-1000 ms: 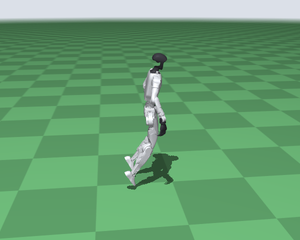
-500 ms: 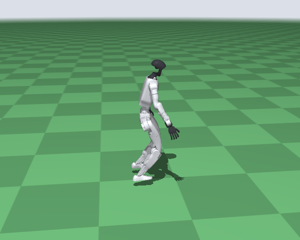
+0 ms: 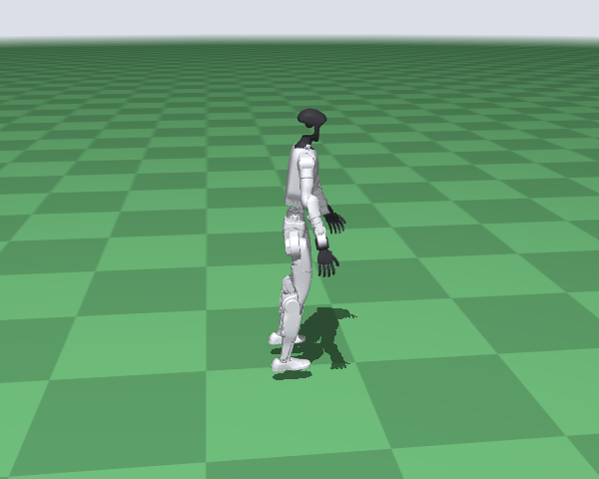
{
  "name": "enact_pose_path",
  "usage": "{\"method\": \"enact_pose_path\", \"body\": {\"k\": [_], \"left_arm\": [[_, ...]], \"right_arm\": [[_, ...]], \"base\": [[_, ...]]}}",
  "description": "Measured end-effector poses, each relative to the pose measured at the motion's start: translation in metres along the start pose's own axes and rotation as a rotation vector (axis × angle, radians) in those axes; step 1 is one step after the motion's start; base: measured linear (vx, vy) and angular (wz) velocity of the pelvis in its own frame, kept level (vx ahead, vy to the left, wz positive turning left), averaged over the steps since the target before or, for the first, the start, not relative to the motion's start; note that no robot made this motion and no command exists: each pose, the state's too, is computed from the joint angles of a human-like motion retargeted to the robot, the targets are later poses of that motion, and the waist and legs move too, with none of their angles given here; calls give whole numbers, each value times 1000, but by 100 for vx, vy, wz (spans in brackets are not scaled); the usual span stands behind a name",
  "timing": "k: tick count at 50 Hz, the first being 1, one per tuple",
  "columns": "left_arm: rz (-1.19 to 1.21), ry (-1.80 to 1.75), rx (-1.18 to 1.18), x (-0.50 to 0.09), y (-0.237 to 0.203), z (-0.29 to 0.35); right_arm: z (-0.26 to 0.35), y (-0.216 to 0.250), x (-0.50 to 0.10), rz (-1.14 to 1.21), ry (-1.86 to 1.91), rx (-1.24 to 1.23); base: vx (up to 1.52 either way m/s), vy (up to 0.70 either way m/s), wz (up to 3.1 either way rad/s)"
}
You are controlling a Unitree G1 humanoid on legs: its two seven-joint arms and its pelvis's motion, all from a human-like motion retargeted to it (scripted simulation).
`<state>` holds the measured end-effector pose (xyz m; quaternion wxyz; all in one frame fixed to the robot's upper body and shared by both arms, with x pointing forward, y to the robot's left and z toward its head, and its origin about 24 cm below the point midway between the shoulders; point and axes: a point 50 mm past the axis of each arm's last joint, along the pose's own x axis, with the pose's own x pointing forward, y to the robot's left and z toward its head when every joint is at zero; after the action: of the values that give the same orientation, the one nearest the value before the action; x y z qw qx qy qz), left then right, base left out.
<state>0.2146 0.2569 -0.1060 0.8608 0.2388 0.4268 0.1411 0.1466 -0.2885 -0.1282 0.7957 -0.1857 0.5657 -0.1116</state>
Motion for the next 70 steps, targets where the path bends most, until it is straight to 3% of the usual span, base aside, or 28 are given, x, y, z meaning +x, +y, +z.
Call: {"method": "enact_pose_path", "body": {"k": [9,20,30,35,38,45,49,54,60,66,70], "left_arm": [[-17,-240,-42,-4,4,43],[-62,-127,63,-8,-5,-4],[-27,-60,-101,-20,-5,-39],[17,-115,-284,-20,-3,-12],[59,-133,-354,-16,1,9],[28,-224,-123,-1,11,73],[124,-538,-86,-29,41,84],[102,-529,-226,-71,67,-1],[42,73,-589,-87,20,-133],[92,642,-293,-90,-8,-207],[22,702,-210,-93,-20,-210]], "right_arm": [[23,10,-2,50,-100,-64],[25,5,-6,98,-160,6],[37,-12,-27,233,-304,3],[77,-8,-33,197,-409,-143],[109,12,-36,165,-473,-111],[167,17,-50,65,-595,174],[189,-7,-118,155,-944,86],[151,-38,-170,283,-1056,-161],[25,-38,-76,365,-402,-248],[-68,-37,-15,151,169,-217],[-91,-44,-14,70,271,-125]], "base": [[2,-1,-18],[5,1,2],[-9,2,-12],[-34,5,-41],[-31,2,-16],[-8,1,53],[27,3,9],[61,4,-50],[44,9,35],[0,-12,20],[10,9,62]]}}
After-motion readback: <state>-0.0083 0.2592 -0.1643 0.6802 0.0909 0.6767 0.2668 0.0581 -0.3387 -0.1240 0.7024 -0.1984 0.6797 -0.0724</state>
